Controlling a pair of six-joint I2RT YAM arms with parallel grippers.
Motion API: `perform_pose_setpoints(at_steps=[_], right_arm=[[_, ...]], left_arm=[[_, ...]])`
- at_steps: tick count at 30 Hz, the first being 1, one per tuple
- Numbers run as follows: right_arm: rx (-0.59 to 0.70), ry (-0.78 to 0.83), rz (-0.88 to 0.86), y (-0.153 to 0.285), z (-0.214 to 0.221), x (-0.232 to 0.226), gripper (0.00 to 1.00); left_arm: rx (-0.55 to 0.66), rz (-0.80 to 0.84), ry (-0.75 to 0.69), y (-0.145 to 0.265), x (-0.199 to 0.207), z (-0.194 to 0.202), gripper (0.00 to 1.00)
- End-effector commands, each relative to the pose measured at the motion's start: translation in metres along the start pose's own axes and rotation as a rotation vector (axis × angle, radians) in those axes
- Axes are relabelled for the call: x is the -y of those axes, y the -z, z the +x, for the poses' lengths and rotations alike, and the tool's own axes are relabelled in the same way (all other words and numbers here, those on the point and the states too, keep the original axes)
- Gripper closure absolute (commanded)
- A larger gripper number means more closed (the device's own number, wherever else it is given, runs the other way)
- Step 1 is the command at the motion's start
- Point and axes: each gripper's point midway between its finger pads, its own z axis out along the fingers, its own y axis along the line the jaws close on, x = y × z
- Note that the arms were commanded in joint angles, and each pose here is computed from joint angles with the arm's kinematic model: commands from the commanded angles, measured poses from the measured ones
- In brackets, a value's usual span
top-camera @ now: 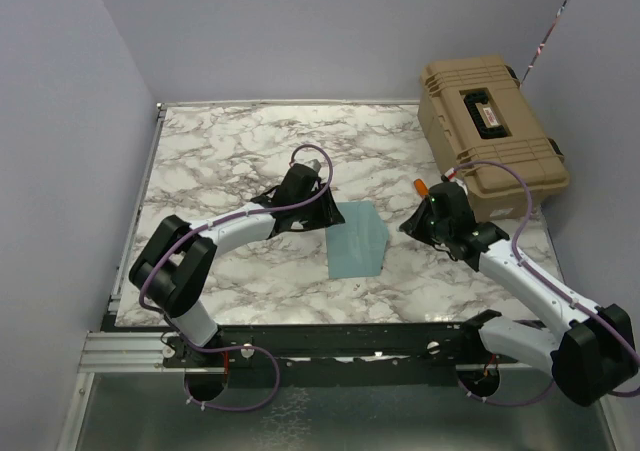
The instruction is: Place the letter into the envelope and seal it
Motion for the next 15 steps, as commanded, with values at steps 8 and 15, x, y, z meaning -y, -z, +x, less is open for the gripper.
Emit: perform_pose_setpoints(at_steps=[8, 15], right_arm=[[0.074, -0.374, -0.094, -0.009, 0.022, 0.016, 0.98], [0.182, -0.457, -0.184, -0.015, 0.008, 0.017, 0.9]], left_arm=[[0.058, -0.123, -0.008, 0.032, -0.034, 0.006, 0.26], [0.062, -0.119, -0.002, 0.035, -0.033, 0.007, 0.12]])
